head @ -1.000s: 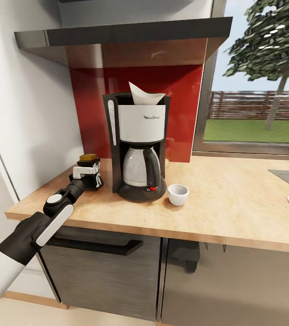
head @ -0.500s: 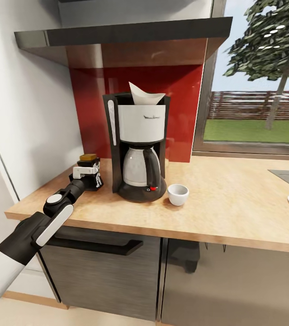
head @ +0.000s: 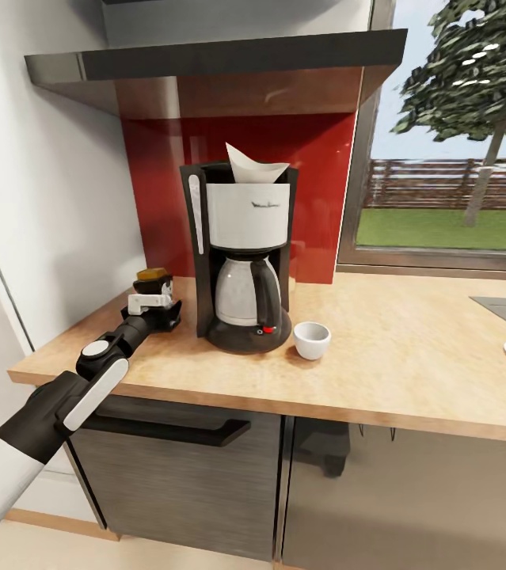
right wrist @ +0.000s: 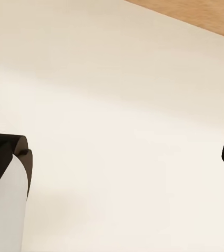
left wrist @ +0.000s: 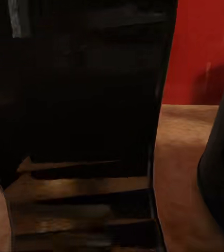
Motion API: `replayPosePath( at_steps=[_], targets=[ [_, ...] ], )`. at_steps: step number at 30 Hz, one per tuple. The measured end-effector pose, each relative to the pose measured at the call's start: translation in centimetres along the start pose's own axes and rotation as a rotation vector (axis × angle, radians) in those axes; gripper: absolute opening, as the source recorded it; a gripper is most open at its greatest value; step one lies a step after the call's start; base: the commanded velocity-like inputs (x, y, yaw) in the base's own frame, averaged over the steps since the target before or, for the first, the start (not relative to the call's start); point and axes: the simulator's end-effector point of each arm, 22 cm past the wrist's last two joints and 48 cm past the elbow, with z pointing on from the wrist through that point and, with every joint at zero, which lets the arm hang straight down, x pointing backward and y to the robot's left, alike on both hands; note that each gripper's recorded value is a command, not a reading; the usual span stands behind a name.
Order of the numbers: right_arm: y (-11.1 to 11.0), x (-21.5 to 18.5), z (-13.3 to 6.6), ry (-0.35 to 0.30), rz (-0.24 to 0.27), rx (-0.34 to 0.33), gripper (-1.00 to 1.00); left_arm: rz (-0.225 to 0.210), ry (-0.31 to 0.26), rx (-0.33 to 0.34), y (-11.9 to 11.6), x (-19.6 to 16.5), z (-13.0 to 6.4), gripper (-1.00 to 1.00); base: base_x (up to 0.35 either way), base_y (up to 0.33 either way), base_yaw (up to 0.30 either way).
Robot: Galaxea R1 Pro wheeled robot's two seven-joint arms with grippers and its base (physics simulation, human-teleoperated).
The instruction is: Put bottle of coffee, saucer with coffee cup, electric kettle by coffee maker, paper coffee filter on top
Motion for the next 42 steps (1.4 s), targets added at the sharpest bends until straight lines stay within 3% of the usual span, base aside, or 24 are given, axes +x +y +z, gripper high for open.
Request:
replayPosePath(
  at_steps=[42],
  targets=[
    [0.00,-0.01,0.00,0.000,0.000,0.000,1.00,-0.001,-0.003,0.003,-0.12,-0.15,-0.04,1.00,-0.001,0.000,0.000]
  ],
)
